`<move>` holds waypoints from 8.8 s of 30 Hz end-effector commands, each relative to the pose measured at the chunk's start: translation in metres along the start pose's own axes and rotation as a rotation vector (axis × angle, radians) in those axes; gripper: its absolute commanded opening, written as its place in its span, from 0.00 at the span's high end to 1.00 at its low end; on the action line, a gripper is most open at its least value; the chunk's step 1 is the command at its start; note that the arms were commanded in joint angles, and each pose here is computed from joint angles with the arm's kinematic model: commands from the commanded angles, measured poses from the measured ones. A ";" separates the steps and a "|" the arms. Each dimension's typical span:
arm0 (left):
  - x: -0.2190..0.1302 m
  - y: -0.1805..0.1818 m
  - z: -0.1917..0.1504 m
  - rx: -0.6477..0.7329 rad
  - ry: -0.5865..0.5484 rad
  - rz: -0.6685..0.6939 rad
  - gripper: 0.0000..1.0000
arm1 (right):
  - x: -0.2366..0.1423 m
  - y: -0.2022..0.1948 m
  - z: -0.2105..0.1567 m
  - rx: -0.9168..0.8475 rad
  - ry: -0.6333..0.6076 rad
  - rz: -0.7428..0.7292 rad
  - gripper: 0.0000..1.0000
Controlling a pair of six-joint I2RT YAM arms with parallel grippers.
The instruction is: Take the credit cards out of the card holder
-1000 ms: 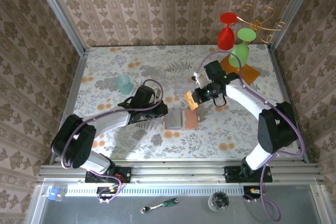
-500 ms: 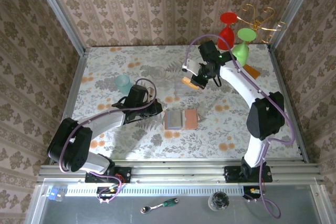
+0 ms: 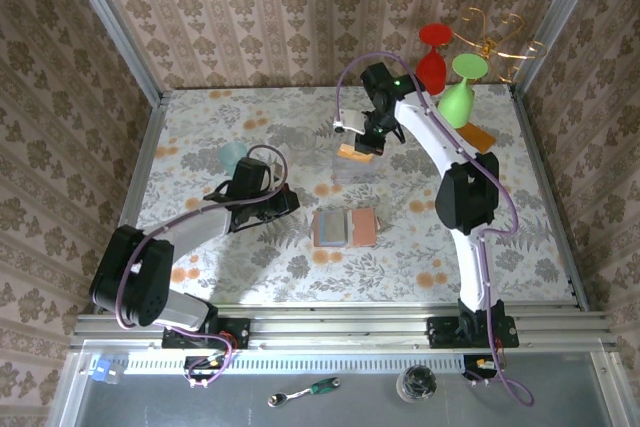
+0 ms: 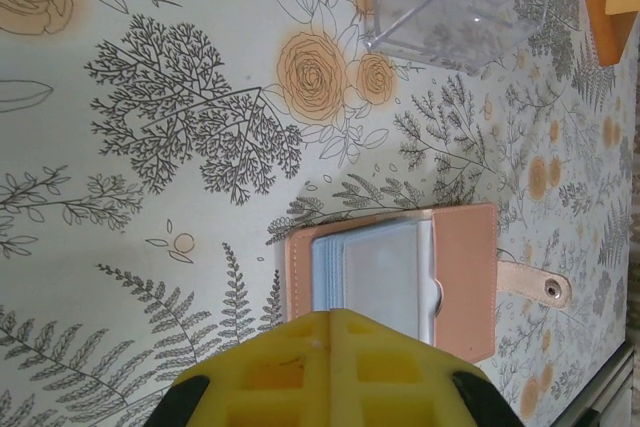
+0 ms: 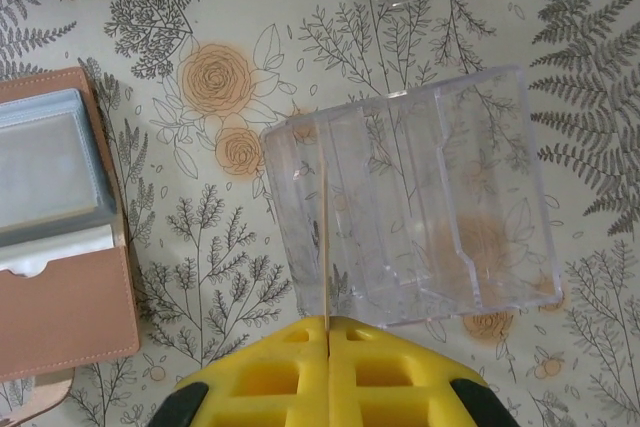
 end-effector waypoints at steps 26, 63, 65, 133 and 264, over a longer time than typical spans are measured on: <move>-0.002 0.018 0.016 -0.036 0.017 0.017 0.99 | 0.053 0.015 -0.021 -0.036 0.070 0.246 1.00; 0.005 0.023 0.017 -0.055 0.024 0.025 0.99 | 0.081 0.037 -0.021 -0.073 0.077 0.352 0.88; 0.005 0.023 0.017 -0.057 0.026 0.025 0.99 | 0.076 0.034 -0.018 -0.075 0.071 0.334 0.86; 0.042 0.002 -0.064 -0.005 0.119 0.038 1.00 | 0.076 0.173 0.013 1.348 -0.220 0.187 0.67; 0.059 -0.045 -0.061 -0.053 0.159 -0.178 0.79 | 0.072 0.171 0.005 1.320 -0.166 0.116 0.72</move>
Point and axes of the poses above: each hand's point on the last joint's axis, 136 mm out from that joint toward the fingers, its own x axis out along the fingers, its own y axis along the line the jaws close on, z = x × y, the point moved 1 cm from there along -x, back along the fingers, and after that the axes turned 10 degrees about -x, right-handed, at the moved point
